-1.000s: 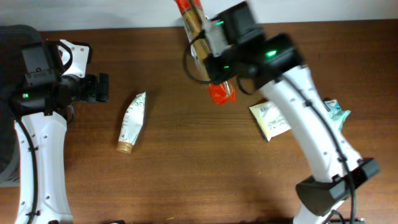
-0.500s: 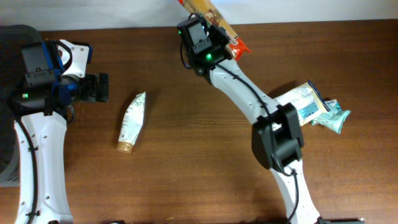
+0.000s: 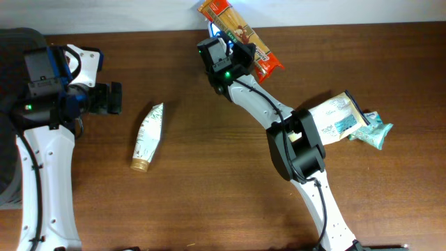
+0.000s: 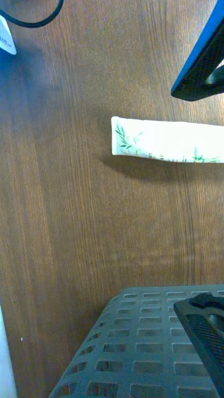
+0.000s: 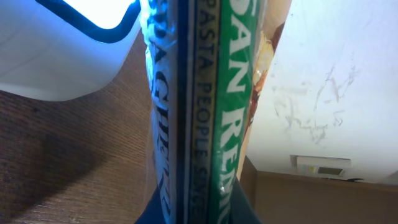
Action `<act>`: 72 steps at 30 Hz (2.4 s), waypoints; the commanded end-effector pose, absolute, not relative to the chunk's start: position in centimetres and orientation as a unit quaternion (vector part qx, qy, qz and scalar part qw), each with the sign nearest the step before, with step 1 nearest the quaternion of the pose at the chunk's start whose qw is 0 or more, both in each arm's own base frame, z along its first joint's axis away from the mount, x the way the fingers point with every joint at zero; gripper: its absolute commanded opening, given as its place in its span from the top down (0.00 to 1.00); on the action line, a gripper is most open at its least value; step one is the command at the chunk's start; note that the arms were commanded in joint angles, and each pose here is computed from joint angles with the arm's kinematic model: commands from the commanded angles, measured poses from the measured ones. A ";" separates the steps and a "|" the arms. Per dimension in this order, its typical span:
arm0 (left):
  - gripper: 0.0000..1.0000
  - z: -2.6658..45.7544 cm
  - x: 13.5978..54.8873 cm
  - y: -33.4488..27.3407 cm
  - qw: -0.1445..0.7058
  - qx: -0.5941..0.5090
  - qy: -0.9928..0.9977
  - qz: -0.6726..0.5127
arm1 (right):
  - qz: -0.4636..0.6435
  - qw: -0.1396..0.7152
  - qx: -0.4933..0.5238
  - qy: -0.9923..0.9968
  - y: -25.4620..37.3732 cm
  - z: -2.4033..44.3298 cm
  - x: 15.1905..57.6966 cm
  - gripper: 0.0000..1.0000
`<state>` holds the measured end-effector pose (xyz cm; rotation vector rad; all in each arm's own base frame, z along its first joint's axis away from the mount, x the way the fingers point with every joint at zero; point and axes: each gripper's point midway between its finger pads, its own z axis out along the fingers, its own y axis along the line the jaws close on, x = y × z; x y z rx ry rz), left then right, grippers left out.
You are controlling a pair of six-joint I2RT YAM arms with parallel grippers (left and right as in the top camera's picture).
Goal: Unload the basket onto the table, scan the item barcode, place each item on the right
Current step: 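Lift the spaghetti pack and hold it under the scanner window, then place the spaghetti pack on the pile at right and release, then reach the right gripper to the white shampoo tube and grasp it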
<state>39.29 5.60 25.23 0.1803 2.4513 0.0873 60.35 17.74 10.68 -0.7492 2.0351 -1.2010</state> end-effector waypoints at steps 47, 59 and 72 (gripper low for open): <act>0.01 26.1 39.1 5.6 0.346 0.074 0.935 0.036 | -0.080 -0.003 0.154 0.985 -6.3 12.4 36.0 0.39; 0.01 26.1 39.1 5.6 0.346 0.074 0.935 0.036 | 0.237 0.130 -0.038 0.962 21.8 19.0 42.8 0.18; 0.01 26.1 39.1 5.6 0.346 0.074 0.935 0.036 | 0.314 0.151 -0.162 0.923 48.3 4.8 38.0 0.01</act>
